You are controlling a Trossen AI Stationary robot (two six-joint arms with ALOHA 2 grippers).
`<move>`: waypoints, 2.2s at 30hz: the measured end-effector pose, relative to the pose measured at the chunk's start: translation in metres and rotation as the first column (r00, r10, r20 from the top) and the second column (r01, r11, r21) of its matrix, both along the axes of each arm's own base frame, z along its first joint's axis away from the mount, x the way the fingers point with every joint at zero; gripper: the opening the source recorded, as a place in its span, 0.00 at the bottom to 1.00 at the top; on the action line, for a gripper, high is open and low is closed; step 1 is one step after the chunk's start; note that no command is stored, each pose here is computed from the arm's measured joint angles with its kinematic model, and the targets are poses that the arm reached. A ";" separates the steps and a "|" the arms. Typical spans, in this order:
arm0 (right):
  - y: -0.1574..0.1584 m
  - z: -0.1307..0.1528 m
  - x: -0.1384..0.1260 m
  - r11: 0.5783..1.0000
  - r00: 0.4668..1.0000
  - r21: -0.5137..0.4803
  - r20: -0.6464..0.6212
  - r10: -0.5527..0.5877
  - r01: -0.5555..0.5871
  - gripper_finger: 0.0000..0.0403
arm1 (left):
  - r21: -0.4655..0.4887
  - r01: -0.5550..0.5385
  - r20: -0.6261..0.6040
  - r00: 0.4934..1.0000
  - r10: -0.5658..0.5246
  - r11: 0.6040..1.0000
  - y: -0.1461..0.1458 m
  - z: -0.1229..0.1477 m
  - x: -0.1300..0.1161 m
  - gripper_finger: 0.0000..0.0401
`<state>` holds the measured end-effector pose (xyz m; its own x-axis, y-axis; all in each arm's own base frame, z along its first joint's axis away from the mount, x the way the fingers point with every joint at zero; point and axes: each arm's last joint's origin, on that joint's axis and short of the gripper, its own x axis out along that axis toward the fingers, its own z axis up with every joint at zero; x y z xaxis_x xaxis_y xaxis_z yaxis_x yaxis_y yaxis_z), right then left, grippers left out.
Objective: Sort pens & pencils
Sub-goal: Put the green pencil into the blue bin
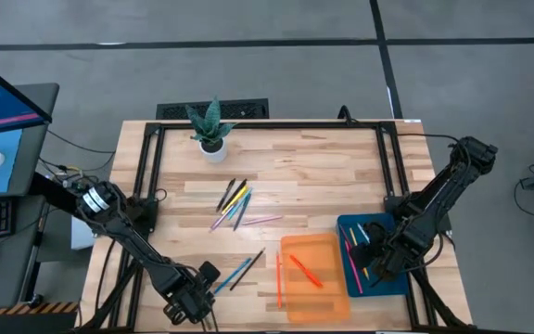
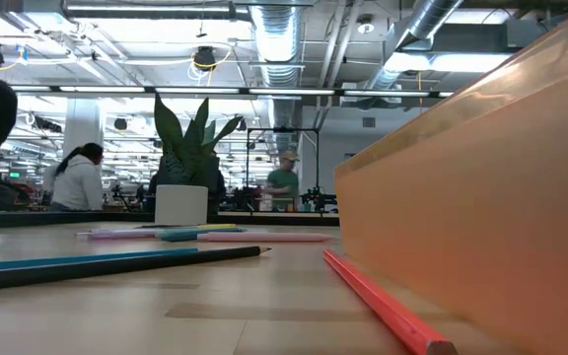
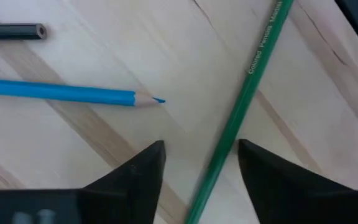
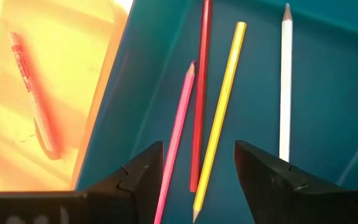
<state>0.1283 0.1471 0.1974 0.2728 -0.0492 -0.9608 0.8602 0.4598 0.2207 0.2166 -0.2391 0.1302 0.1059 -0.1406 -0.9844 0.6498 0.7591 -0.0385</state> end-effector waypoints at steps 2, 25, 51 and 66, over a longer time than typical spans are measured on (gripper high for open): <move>0.000 0.000 0.000 1.000 1.000 0.000 -0.002 0.006 -0.006 0.54 | 0.011 0.014 0.003 1.000 -0.014 1.000 0.001 0.000 0.000 0.39; 0.001 0.000 0.001 0.999 0.999 -0.003 0.005 0.042 -0.042 0.54 | -0.001 -0.234 -0.068 0.970 0.234 0.972 0.012 0.019 0.020 0.01; -0.029 0.078 0.057 0.898 0.624 -0.411 0.663 0.414 -0.160 0.54 | -0.538 -0.453 0.610 0.373 0.699 0.711 0.094 0.200 0.066 0.01; -0.063 0.133 0.094 0.738 0.390 -0.674 0.688 0.612 0.031 0.54 | -0.696 -0.275 0.679 0.048 0.733 0.663 0.143 0.239 0.101 0.01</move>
